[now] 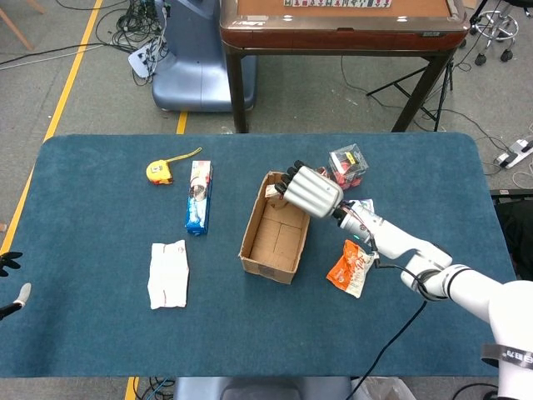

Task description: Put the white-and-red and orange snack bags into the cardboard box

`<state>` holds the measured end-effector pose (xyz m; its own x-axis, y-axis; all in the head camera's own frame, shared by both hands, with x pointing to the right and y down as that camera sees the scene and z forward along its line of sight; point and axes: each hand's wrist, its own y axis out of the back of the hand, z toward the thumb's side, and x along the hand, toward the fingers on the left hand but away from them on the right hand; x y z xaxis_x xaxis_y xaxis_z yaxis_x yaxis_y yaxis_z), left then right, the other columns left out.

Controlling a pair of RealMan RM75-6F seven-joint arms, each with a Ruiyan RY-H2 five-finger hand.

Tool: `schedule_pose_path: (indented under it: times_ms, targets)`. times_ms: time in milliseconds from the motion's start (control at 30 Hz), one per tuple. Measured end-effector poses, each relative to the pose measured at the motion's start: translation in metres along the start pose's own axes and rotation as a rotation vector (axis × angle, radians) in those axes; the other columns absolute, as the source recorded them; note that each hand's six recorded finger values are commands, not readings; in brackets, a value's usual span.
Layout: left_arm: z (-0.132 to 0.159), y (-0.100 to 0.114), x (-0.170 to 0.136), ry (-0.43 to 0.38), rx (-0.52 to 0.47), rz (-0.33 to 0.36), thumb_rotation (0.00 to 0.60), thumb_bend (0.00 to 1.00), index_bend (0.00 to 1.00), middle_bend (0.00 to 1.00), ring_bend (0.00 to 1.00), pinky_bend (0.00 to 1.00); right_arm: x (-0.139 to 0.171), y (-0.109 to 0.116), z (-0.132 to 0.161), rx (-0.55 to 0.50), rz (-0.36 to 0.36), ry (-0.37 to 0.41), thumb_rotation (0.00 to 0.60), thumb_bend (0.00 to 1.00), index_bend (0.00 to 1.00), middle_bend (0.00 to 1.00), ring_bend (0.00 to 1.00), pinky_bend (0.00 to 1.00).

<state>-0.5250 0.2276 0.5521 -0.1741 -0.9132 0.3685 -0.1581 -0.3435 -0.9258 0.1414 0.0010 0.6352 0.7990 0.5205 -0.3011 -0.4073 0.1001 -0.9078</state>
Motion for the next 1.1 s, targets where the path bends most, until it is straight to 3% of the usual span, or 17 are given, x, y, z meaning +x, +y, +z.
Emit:
schedule_pose_path:
  times_ms: [133, 433, 533, 700, 867, 1100]
  targets:
    - [0.0, 0.0, 0.0, 0.001, -0.001, 0.0, 0.6, 0.3, 0.27, 0.41, 0.42, 0.57, -0.005, 0.001, 0.003, 0.002, -0.003, 0.001, 0.6, 0.01, 0.51, 0.47, 0.45, 0.55]
    - [0.0, 0.0, 0.001, 0.0, 0.002, -0.004, 0.6, 0.3, 0.27, 0.41, 0.42, 0.57, -0.007, 0.0, 0.001, 0.0, 0.005, -0.013, 0.6, 0.0, 0.25, 0.28, 0.32, 0.55]
    - [0.001, -0.001, 0.001, -0.001, 0.003, -0.007, 0.6, 0.3, 0.27, 0.41, 0.42, 0.57, -0.009, 0.001, -0.002, -0.012, 0.002, -0.028, 0.6, 0.0, 0.2, 0.22, 0.27, 0.55]
    - [0.001, -0.002, 0.001, -0.002, 0.005, -0.01, 0.6, 0.3, 0.27, 0.41, 0.42, 0.57, -0.009, 0.009, -0.003, -0.04, -0.035, -0.042, 0.6, 0.0, 0.19, 0.19, 0.24, 0.53]
    - [0.001, -0.003, 0.0, -0.005, 0.007, -0.014, 0.6, 0.3, 0.27, 0.41, 0.42, 0.57, 0.002, 0.016, -0.005, -0.075, -0.054, -0.061, 0.6, 0.0, 0.19, 0.23, 0.24, 0.53]
    - [0.002, -0.006, -0.001, -0.01, 0.013, -0.02, 0.6, 0.3, 0.27, 0.41, 0.42, 0.57, 0.035, 0.022, -0.007, -0.152, 0.0, -0.097, 0.6, 0.0, 0.24, 0.26, 0.24, 0.48]
